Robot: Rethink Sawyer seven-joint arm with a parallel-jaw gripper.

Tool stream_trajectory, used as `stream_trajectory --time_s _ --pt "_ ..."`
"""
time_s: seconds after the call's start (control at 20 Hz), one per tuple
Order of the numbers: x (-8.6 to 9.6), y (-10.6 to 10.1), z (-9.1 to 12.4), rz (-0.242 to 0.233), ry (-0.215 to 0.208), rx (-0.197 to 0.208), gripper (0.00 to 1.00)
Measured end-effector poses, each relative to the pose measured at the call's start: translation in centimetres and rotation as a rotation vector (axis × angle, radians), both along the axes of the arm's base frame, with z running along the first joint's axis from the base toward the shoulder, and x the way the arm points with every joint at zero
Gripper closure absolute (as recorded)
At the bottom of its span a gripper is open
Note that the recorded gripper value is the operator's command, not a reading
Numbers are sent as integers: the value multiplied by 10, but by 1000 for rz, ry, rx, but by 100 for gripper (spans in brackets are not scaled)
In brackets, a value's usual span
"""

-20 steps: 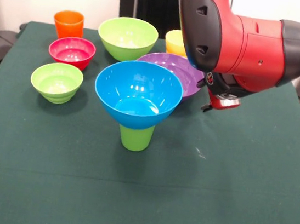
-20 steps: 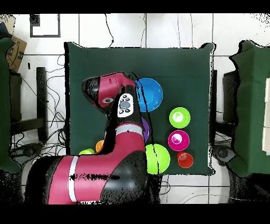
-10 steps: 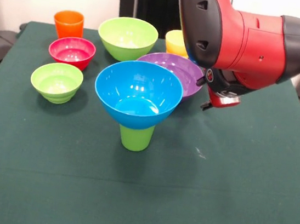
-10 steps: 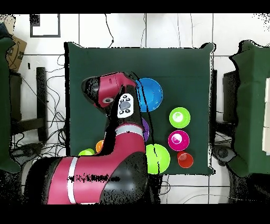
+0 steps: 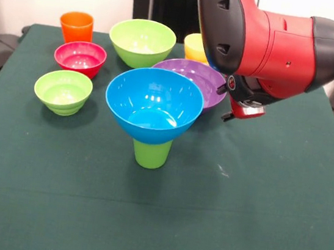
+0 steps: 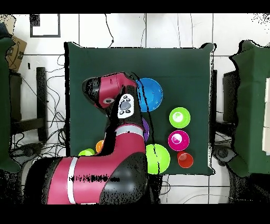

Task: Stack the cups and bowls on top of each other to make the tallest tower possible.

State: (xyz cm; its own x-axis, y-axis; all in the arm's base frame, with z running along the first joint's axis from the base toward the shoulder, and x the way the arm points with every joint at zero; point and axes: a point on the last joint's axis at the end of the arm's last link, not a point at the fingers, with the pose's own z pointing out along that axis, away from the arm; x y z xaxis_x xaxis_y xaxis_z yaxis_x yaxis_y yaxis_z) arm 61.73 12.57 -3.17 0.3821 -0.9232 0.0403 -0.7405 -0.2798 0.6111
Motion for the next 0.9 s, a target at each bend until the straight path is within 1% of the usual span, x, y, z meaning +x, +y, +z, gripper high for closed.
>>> stream_trajectory --time_s 0.9 --pt "-2 -7 -2 -3 6 -14 0"
